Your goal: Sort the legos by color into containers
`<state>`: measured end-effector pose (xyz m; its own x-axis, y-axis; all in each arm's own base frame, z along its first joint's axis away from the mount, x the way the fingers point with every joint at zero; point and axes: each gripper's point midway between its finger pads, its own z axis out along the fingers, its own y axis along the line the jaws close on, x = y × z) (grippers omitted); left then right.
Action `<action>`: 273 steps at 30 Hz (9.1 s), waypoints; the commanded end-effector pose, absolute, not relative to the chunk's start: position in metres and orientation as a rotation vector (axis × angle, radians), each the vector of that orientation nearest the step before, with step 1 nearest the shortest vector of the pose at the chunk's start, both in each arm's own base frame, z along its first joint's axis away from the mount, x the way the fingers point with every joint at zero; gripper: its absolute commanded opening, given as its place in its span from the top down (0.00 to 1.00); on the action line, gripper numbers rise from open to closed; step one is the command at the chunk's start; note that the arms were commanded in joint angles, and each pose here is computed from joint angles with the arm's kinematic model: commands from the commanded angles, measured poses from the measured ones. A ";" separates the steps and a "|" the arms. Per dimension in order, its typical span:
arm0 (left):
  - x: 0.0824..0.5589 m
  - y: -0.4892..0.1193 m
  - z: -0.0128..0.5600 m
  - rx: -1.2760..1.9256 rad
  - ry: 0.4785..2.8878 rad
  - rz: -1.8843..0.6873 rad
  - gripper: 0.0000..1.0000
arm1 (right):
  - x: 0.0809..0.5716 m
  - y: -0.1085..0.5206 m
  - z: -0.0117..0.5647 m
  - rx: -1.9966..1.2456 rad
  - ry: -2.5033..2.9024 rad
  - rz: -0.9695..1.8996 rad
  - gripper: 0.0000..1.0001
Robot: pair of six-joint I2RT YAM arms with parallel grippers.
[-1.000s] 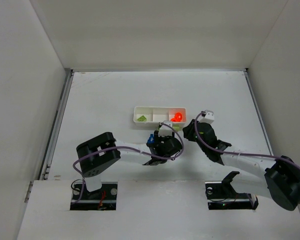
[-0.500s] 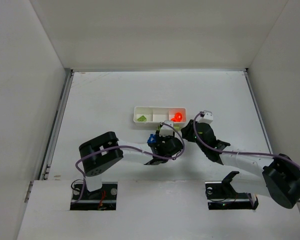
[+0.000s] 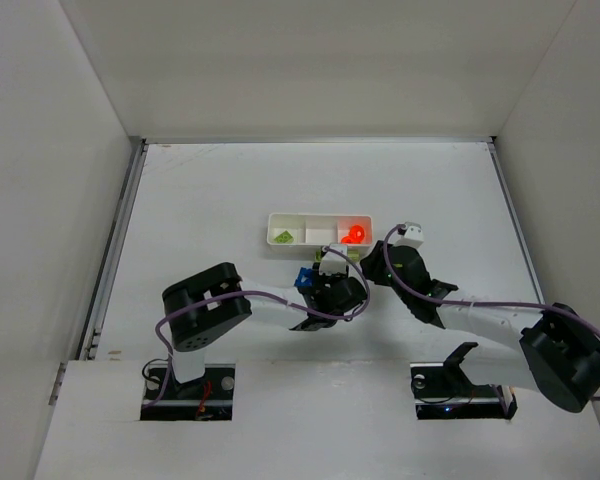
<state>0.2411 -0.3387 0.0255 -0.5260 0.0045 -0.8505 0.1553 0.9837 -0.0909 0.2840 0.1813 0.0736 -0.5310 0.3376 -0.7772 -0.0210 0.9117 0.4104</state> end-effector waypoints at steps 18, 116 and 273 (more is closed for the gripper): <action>0.229 -0.318 0.115 -0.030 1.996 -0.391 0.84 | 0.308 0.228 0.090 0.097 2.078 0.505 0.30; 0.267 -0.270 0.108 -0.127 1.998 -0.433 0.54 | 0.290 0.251 0.109 0.042 2.061 0.502 0.64; 0.242 -0.278 0.106 0.006 2.064 -0.445 0.54 | 0.315 0.244 0.135 0.141 1.995 0.556 0.64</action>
<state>0.2313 -0.2550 0.0795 -0.5639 -0.1324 -0.8152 0.1687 0.9478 -0.2707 0.3167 0.2634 0.1325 -0.5146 0.3075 -0.8003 -0.1677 0.8793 0.4457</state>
